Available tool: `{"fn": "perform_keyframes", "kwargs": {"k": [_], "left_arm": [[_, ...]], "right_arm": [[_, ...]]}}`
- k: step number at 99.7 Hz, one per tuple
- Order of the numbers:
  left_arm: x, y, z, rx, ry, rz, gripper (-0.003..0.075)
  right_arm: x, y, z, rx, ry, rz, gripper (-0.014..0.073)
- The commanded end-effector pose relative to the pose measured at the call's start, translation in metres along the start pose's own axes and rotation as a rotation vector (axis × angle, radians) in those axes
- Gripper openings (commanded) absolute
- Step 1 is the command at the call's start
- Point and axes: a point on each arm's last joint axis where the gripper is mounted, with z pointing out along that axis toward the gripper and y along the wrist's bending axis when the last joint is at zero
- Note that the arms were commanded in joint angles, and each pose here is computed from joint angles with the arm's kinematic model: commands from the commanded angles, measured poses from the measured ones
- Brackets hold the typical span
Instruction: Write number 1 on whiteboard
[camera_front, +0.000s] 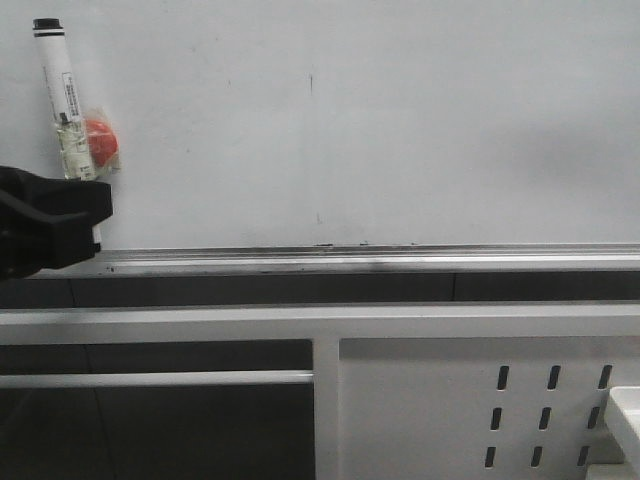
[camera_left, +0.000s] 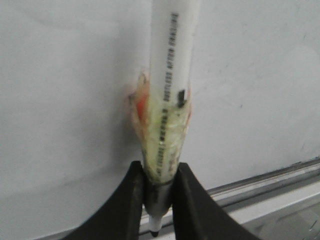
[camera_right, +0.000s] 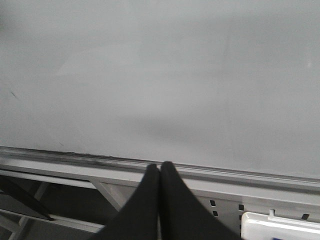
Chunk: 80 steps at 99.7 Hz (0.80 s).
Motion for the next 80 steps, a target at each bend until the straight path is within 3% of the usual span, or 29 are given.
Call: {"fn": "perform_keyframes", "kwargs": {"k": [1,24,55,66,80], "left_arm": [[-0.019,-0.004,-0.004,0.040,-0.192,-0.004,-0.0020],[-0.011,-0.015,-0.012,0.180,-0.155,0.051,-0.0020],[-0.010,-0.038,-0.012,0.415,-0.110,0.148,-0.0020],[-0.013,-0.048,-0.004,0.493,0.023,0.278,-0.0020],[-0.038,-0.058,0.001,0.504,0.170,0.534,-0.0020]], "right_arm": [[-0.017,0.003,-0.003,-0.014,-0.095,-0.014,-0.0069],[-0.014,0.014,-0.004,-0.092,-0.076,-0.146,-0.0069],[-0.003,0.053,-0.005,-0.373,0.008,-0.392,-0.0069],[-0.006,0.073,0.002,-0.452,0.103,-0.497,-0.0055],[-0.013,0.098,0.015,-0.502,0.166,-0.648,0.0075]]}}
